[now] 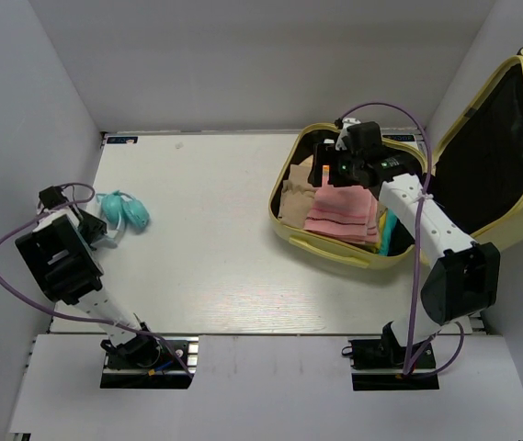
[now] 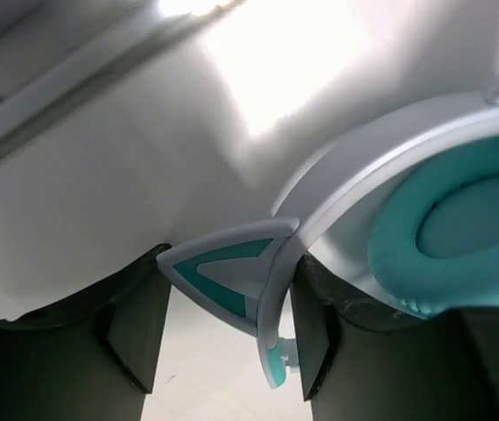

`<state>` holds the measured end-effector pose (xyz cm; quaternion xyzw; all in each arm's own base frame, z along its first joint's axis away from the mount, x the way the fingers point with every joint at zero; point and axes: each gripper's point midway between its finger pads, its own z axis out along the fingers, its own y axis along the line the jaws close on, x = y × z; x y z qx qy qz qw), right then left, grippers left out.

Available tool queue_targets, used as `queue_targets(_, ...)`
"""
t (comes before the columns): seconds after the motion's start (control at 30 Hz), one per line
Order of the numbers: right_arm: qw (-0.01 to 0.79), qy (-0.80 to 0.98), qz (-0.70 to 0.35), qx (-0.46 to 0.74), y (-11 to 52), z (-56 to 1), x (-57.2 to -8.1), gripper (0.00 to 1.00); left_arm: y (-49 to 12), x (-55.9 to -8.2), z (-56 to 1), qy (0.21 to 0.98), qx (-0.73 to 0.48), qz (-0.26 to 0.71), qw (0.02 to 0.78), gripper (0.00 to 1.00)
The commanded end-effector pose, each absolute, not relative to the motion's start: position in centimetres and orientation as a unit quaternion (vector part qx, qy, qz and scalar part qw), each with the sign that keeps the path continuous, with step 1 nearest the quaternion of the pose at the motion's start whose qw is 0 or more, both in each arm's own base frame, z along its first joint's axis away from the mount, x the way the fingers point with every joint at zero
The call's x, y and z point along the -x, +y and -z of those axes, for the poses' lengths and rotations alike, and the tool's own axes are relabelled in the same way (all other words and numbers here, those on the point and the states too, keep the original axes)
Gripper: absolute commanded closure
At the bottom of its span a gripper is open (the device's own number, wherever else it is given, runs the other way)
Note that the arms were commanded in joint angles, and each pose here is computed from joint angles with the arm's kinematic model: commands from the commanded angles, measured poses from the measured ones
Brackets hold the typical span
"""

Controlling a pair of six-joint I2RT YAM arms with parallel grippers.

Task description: Pack the luggage

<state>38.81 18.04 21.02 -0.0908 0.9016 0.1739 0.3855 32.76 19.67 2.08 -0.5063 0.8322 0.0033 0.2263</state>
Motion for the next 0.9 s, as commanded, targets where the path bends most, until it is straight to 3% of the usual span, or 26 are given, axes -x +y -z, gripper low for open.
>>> queue_targets(0.0, 0.399, 0.883, -0.207, 0.134, 20.2, -23.3, -38.6, 0.09, 15.6, -35.5, -2.5, 0.86, 0.43, 0.083, 0.26, 1.0)
queue_targets(0.17, 0.368, 0.871, -0.236, 0.223, 23.6, -23.0, -36.8, 0.11, 10.0, -39.8, -10.2, 0.871, 0.27, 0.135, 0.387, 1.0)
queue_targets(0.23, 0.351, 0.871, -0.232, 0.254, 24.2, -22.3, -36.3, 0.11, 4.8, -40.8, -12.8, 0.868, 0.162, 0.212, 0.419, 1.0)
queue_targets(0.33, 0.354, 0.843, -0.245, 0.322, 26.4, -23.3, -35.4, 0.12, -2.5, -41.3, -18.1, 0.845, -0.012, 0.23, 0.482, 1.0)
queue_targets(0.57, 0.347, 0.797, -0.312, 0.383, 30.5, -24.3, -32.3, 0.12, -11.8, -40.6, -21.9, 0.803, -0.124, 0.292, 0.505, 1.0)
queue_targets(0.67, 0.361, 0.788, -0.309, 0.391, 31.2, -24.9, -32.3, 0.11, -13.5, -40.9, -21.8, 0.809, -0.138, 0.267, 0.505, 1.0)
queue_targets(0.7, 0.367, 0.805, -0.28, 0.372, 30.5, -24.3, -33.2, 0.11, -14.2, -41.1, -22.0, 0.81, -0.145, 0.258, 0.506, 0.97)
queue_targets(0.73, 0.37, 0.814, -0.269, 0.359, 30.2, -24.3, -33.5, 0.11, -13.8, -41.6, -20.8, 0.829, -0.133, 0.237, 0.489, 0.7)
queue_targets(0.8, 0.384, 0.836, -0.223, 0.324, 28.7, -23.8, -34.9, 0.11, -14.2, -42.4, -20.8, 0.838, -0.124, 0.219, 0.484, 0.52)
queue_targets(0.83, 0.389, 0.847, -0.198, 0.303, 27.7, -23.4, -35.5, 0.11, -14.1, -42.9, -19.1, 0.858, -0.116, 0.212, 0.454, 0.28)
queue_targets(0.87, 0.39, 0.85, -0.189, 0.3, 27.4, -23.2, -35.5, 0.11, -13.9, -43.6, -18.6, 0.865, -0.108, 0.195, 0.45, 0.25)
